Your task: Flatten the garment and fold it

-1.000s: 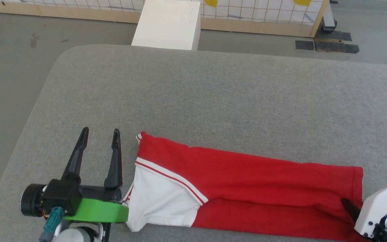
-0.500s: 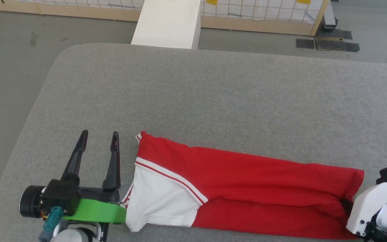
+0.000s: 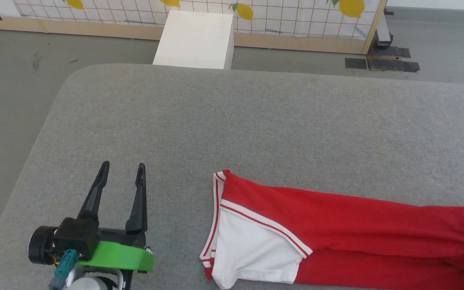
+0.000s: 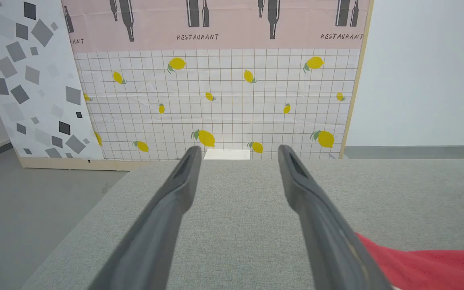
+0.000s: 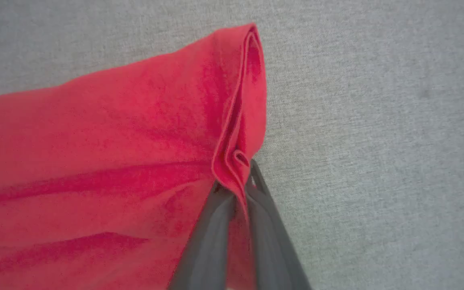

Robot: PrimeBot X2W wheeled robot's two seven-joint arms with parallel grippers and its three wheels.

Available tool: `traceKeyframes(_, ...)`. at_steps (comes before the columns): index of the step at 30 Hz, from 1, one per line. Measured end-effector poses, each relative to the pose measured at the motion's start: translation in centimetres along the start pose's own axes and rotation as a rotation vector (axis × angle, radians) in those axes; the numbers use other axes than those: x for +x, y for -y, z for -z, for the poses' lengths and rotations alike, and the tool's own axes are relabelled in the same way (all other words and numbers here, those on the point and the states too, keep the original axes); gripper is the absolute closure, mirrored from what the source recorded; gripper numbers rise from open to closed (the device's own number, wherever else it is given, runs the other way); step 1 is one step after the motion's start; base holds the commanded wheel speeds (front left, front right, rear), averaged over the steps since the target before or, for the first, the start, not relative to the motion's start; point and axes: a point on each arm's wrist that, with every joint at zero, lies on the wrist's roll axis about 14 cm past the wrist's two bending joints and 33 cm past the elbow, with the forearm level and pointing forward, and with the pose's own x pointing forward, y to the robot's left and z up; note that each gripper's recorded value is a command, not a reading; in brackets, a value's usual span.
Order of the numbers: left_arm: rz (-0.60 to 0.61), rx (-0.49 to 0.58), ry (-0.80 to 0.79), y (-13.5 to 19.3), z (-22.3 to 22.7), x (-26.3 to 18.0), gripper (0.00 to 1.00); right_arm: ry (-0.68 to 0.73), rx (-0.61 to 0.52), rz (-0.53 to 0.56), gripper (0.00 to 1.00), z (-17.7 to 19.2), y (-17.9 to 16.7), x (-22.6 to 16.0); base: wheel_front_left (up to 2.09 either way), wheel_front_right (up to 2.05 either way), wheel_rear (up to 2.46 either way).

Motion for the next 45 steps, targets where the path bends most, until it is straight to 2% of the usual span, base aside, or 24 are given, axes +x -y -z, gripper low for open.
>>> traceKeyframes(6,-0.007,-0.001,0.011,-0.2,-0.4,-0.1,0.00,0.046,-0.009,-0.085,1.00,-1.4,-2.4,-1.0,0.00,0.00,0.00)
traceKeyframes(12,-0.013,-0.003,0.027,-0.4,-1.0,-0.6,0.00,0.021,-0.066,-0.228,1.00,-0.6,-6.8,-3.0,0.00,0.00,0.00)
traceKeyframes(18,-0.030,-0.003,0.031,-0.8,-1.3,-1.3,0.00,0.009,-0.114,-0.410,1.00,-0.1,-12.7,-5.2,0.00,0.00,0.00)
traceKeyframes(24,-0.055,-0.005,0.030,-1.4,-1.4,-1.9,0.00,-0.012,-0.109,-0.652,1.00,0.2,-20.1,-7.8,0.00,0.00,0.00)
traceKeyframes(31,-0.088,0.003,0.022,-2.3,-1.4,-2.7,0.00,-0.017,-0.135,-0.873,1.00,-0.9,-27.1,-10.3,0.00,0.00,0.00)
traceKeyframes(38,-0.123,0.003,0.007,-3.1,-1.2,-3.5,0.00,-0.077,-0.185,-0.983,1.00,-0.4,-31.9,-10.2,0.00,0.00,0.00)
traceKeyframes(45,-0.162,0.010,-0.014,-4.1,-0.8,-4.3,0.00,-0.149,-0.232,-1.002,1.00,1.3,-35.0,-8.2,0.00,0.00,0.00)
